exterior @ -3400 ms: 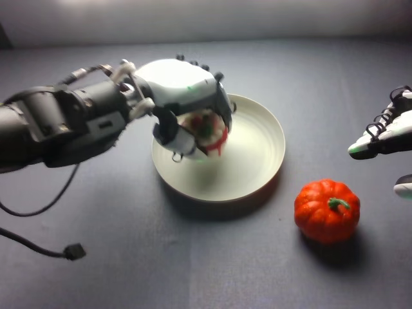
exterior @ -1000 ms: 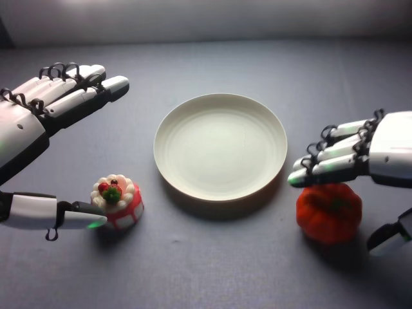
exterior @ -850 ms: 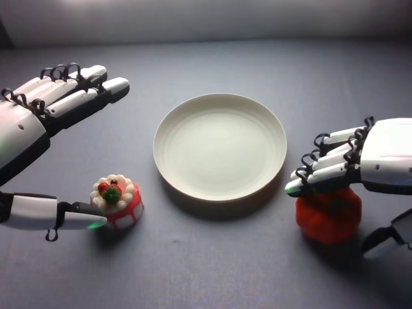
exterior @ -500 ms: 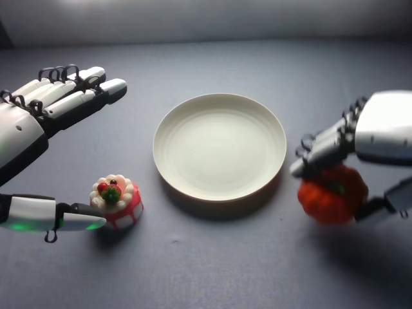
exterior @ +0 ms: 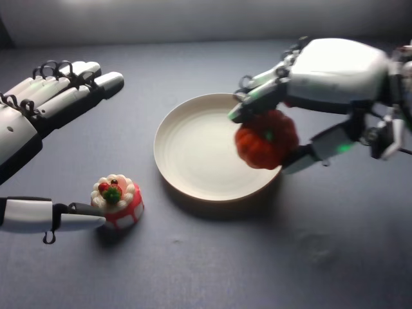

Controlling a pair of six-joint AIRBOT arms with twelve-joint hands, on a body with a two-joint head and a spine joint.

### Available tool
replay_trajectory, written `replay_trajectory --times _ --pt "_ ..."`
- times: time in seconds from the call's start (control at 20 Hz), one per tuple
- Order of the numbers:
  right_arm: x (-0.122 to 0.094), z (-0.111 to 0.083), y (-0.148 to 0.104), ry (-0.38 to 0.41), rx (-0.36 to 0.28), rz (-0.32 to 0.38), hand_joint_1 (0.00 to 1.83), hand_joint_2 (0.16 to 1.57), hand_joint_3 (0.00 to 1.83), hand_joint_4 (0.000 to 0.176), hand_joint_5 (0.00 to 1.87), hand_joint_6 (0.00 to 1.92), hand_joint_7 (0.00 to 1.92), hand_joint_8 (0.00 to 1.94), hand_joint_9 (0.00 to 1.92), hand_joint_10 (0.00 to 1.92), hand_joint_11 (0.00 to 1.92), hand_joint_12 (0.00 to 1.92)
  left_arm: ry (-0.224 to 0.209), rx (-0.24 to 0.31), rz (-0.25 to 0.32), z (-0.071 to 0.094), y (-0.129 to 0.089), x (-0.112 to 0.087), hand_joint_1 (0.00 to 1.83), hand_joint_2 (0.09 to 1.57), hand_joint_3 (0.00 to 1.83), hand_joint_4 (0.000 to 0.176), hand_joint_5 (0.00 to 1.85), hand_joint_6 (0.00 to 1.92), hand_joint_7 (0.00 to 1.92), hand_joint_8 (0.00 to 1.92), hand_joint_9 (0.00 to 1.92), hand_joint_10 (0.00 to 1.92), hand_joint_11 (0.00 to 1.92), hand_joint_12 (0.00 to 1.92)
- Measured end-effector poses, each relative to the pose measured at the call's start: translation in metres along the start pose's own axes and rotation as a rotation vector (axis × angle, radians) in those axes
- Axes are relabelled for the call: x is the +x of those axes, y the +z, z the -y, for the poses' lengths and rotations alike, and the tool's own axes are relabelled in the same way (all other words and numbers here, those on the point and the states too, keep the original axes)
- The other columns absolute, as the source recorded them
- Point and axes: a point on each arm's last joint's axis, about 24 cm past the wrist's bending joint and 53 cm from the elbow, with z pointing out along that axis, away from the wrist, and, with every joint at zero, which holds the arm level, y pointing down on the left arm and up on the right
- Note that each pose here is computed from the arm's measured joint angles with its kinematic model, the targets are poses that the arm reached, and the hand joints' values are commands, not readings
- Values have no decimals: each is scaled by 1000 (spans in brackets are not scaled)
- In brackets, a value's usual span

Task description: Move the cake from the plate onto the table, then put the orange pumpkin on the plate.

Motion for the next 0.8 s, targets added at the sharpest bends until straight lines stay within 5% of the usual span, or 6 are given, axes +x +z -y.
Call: replay_trajectory --times 0.15,0.2,0.25,0.4,0.5,0.8 --pt "7 4 22 -38 18 -24 1265 1116 6 0 898 890 1046 1090 897 931 728 1379 0 -1 -3 0 0 1 907 824 0 108 31 2 0 0 1 1 0 531" --pt "9 4 26 -48 24 -33 1143 1036 0 0 621 426 705 928 761 1087 637 1503 0 -1 -3 0 0 1 887 826 0 112 13 0 0 0 0 0 0 528" --pt "11 5 30 -63 27 -41 993 1030 0 45 454 149 488 654 658 1017 666 1417 0 -4 -4 -1 0 1 896 824 0 115 2 0 0 0 0 0 0 456" --pt "10 7 40 -83 42 -45 751 955 0 77 329 1 413 148 520 547 333 1252 1 -2 -6 -1 0 1 896 827 1 109 0 0 0 0 0 0 0 423" --pt "11 9 41 -84 51 -50 657 947 0 93 256 0 377 33 362 717 123 1398 2 -2 -6 -1 0 1 889 829 1 120 0 0 0 0 0 0 0 394" --pt "8 -7 32 -21 21 -26 722 902 0 59 190 0 274 0 390 65 11 1126 -2 4 -1 1 0 1 883 819 0 154 0 0 0 0 0 0 0 389"
